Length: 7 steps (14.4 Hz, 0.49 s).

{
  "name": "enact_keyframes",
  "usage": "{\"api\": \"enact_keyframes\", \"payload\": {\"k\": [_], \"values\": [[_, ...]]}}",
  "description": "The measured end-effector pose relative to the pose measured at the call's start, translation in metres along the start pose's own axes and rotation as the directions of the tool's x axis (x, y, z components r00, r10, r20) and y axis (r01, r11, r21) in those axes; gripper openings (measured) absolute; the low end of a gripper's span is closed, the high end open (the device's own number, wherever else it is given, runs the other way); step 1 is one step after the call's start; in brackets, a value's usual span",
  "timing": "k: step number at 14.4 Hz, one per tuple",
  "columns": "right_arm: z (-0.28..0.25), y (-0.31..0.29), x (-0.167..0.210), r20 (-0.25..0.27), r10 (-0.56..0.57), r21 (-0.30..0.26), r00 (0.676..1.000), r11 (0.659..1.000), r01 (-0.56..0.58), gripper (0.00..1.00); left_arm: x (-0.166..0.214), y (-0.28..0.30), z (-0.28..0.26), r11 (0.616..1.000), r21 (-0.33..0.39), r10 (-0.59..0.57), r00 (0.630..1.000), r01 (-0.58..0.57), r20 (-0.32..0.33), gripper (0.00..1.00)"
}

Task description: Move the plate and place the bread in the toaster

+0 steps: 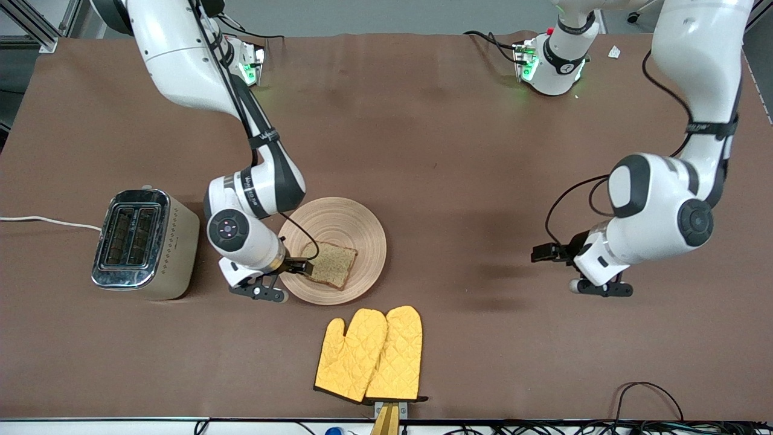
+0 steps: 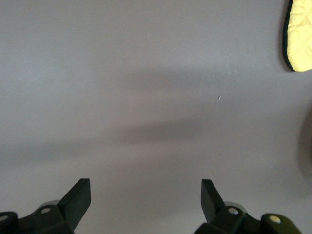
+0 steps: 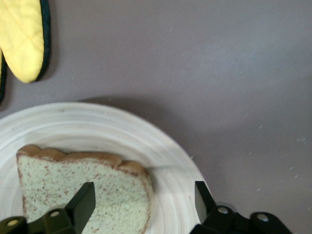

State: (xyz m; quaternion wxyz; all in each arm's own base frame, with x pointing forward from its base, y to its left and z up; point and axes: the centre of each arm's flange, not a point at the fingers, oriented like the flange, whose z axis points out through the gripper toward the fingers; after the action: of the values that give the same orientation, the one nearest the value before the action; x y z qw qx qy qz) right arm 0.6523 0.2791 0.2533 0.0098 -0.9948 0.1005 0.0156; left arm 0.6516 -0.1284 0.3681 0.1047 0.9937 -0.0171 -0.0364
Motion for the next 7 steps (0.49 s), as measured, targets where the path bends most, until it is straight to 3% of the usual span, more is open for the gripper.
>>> {"api": "enact_keyframes", "payload": {"k": [2,4,7], "values": [[0.006,-0.004,-0.005,0.01,0.001,-0.008,1.0,1.0,-0.001,0.78,-0.01,0.017,-0.056,0.998,0.036,-0.048,0.999,0.048,0.006,1.0],[0.014,-0.005,-0.007,0.017,0.002,-0.015,1.0,1.0,-0.001,0.66,-0.018,0.026,-0.112,0.996,0.064,-0.055,0.998,0.056,-0.022,1.0],[0.025,-0.003,-0.008,0.026,0.007,-0.022,1.0,1.0,-0.006,0.61,-0.033,0.031,-0.174,0.993,0.108,-0.039,0.997,0.046,-0.064,1.0]]}}
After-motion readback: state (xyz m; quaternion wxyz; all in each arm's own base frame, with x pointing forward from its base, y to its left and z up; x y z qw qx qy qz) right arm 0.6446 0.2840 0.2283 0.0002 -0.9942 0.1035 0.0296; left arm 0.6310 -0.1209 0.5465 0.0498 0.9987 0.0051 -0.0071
